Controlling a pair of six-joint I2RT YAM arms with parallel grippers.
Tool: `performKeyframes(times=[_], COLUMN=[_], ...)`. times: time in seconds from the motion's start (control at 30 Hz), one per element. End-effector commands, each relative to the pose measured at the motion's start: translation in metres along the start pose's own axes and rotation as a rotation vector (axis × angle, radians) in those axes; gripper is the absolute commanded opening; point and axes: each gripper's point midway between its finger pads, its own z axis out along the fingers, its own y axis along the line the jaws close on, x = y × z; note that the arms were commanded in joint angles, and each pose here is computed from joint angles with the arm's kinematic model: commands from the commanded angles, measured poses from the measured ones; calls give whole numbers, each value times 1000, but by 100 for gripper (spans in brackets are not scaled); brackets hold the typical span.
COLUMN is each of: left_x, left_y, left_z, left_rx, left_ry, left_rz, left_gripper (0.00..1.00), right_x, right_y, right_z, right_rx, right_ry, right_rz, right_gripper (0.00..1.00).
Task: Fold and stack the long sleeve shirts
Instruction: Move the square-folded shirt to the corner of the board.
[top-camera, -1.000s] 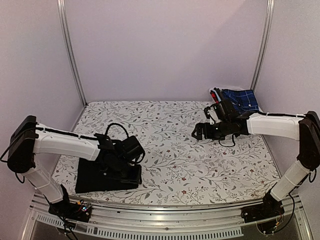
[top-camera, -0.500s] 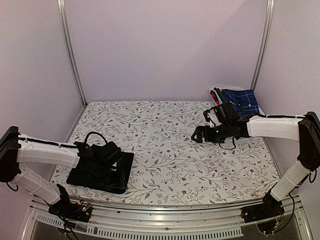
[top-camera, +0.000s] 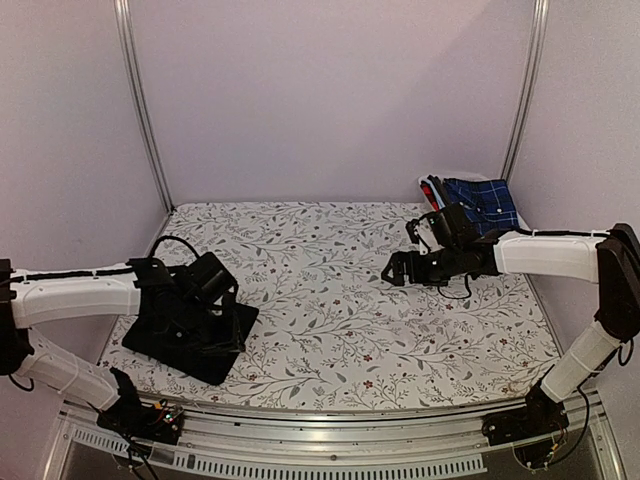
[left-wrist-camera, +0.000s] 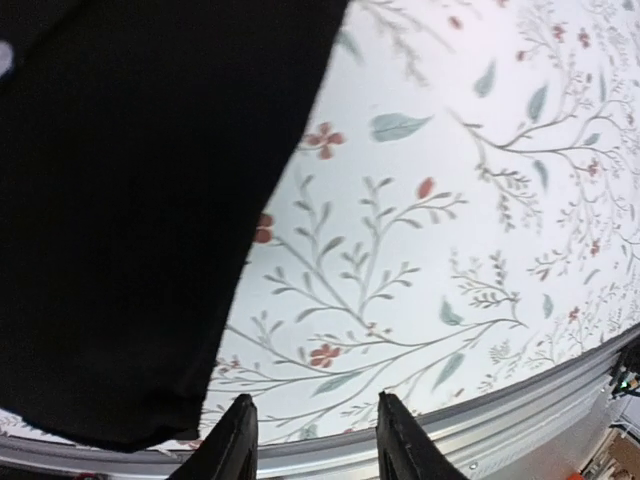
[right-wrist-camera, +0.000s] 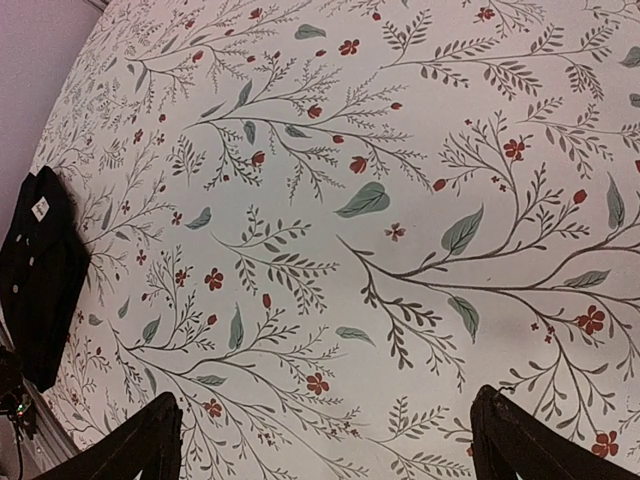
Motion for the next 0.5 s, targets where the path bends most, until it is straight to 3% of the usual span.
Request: performKeyframes(times=[0.0,0.47], left_x=[-10,-102], left_y=[-33,-62], left_z=[-10,60], left_rx=[-7,2], left_ry=[-20,-89], left_rz=[114,178], left_gripper=[40,41], right_x=[-6,-8], right_y=[2,4], right_z=[-10,-20], right_rx=[-10,-6], right_ry=[-33,-45], right_rz=[-8,5], right_gripper=[99,99])
